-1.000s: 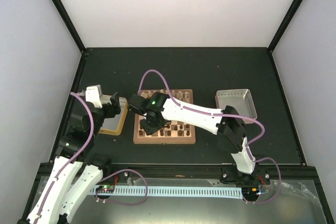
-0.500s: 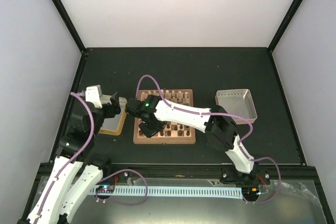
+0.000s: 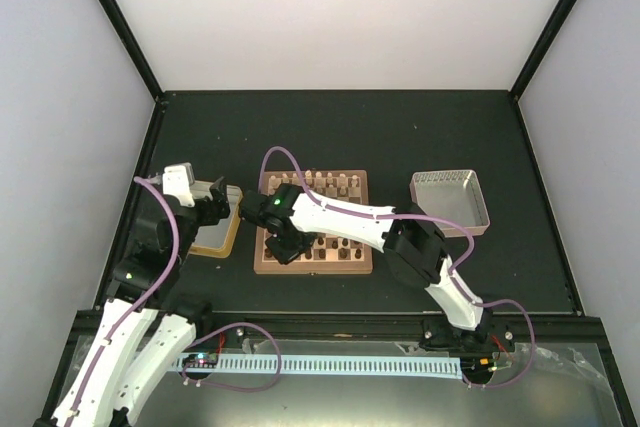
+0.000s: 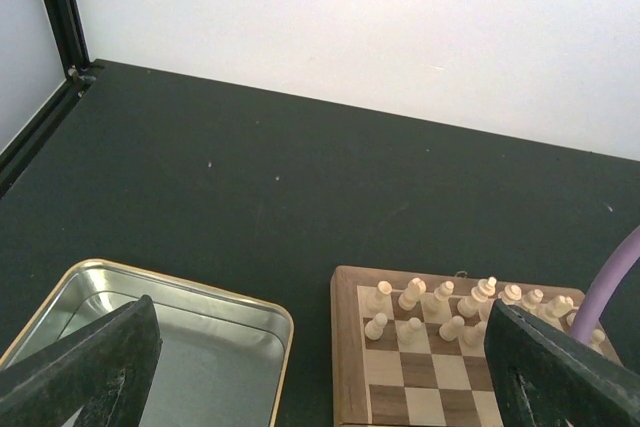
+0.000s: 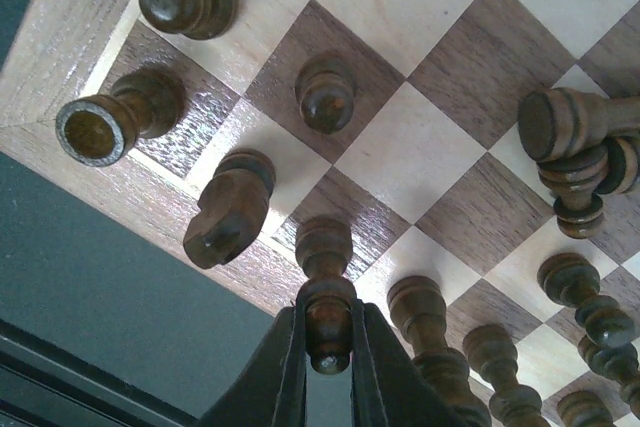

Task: Set up the chess pieces on the board
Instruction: Place the chess piece on the chessboard.

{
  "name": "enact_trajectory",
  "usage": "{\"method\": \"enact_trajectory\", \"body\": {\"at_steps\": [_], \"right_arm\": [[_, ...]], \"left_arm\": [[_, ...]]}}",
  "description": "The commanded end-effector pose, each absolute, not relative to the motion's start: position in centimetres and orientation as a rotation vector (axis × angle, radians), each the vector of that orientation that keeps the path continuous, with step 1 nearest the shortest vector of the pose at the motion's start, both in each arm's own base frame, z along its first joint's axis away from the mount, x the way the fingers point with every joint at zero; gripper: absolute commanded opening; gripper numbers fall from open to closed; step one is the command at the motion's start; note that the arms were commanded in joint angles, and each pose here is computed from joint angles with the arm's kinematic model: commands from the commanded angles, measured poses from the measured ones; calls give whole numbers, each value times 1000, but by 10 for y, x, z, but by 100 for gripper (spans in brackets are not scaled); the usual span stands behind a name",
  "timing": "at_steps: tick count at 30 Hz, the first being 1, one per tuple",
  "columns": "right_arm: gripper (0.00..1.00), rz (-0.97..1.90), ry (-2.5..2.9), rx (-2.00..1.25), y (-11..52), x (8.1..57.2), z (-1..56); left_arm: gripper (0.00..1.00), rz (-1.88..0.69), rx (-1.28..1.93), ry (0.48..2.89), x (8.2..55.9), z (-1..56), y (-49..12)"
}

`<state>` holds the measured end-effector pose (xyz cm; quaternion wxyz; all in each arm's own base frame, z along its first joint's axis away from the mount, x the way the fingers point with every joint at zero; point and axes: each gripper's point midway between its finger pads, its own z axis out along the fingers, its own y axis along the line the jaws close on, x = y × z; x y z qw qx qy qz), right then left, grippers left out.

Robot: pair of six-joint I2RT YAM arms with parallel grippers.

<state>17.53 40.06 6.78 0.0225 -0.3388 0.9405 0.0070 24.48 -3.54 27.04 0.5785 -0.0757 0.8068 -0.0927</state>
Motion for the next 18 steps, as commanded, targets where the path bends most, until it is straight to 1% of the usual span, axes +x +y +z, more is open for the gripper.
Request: {"method": "enact_trajectory", "body": {"at_steps": [1,9,15,18], "right_arm": [[9,-22,2907,-1066,399,175,63],[19,-3,2881,-1020,403,181,73],[29,143,2800,-889,413,193,112],[32,206,2748,-767,408,208,134]], "left_arm": [[91,-205,-195,1872,243,274,-31],[91,-204,-196,1872,243,274,-31],[91,-203,-195,1877,244,273,-31],[91,-217,-209,1879,244,273,-32]]}}
